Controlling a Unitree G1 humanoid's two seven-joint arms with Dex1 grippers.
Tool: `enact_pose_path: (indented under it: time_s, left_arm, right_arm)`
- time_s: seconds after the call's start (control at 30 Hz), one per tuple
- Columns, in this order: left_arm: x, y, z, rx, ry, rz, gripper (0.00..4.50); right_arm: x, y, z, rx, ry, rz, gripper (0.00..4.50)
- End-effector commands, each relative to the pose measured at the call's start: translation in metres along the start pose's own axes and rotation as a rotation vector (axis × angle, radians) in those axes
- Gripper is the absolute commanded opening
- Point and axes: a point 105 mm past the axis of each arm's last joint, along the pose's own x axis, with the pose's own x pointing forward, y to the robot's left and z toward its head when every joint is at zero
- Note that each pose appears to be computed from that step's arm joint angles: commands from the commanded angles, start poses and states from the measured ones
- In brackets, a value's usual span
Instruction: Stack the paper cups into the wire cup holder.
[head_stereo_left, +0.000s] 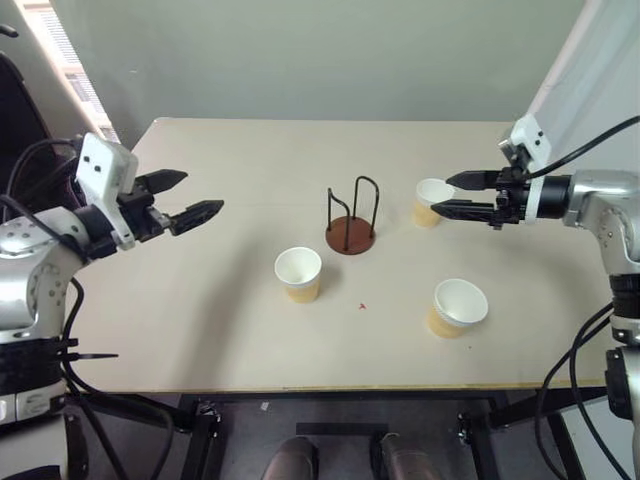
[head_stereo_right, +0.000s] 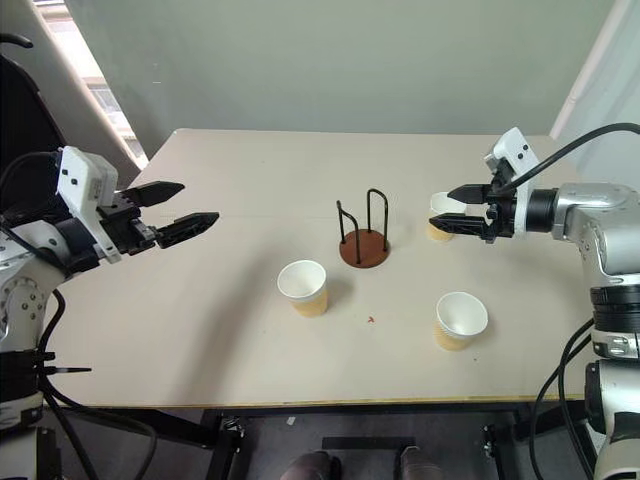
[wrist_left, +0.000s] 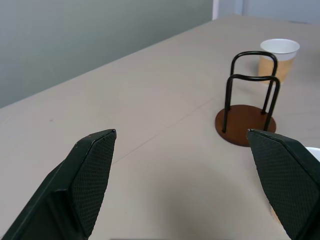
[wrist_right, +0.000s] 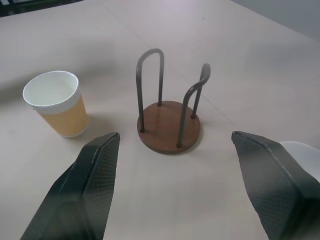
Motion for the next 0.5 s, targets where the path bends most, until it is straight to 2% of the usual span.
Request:
enact_pose_path:
  time_s: [0.03,0.13,0.27,0.37,0.5]
  left_arm:
    - [0.003,-0.002,0.015,0.033,-0.046,-0.009,4.5]
    - [0.014,-0.012,0.01,0.019,-0.048,-0.046,4.5]
    - [0.034,-0.039,0.017,-0.048,-0.066,-0.167,4.5]
    - [0.052,-0.063,0.02,-0.089,-0.043,-0.295,4.5]
    - [0.08,-0.077,0.017,-0.111,-0.003,-0.338,4.5]
  right_arm:
    - [-0.012,-0.003,0.018,-0.057,-0.033,-0.021,3.7]
    - [-0.013,-0.003,0.016,-0.051,-0.035,-0.036,3.7]
    - [-0.021,0.003,0.023,-0.041,-0.052,-0.03,3.7]
    - [-0.029,0.006,0.033,-0.043,-0.071,-0.036,3.7]
    - [-0.036,0.015,0.038,-0.046,-0.079,-0.035,3.7]
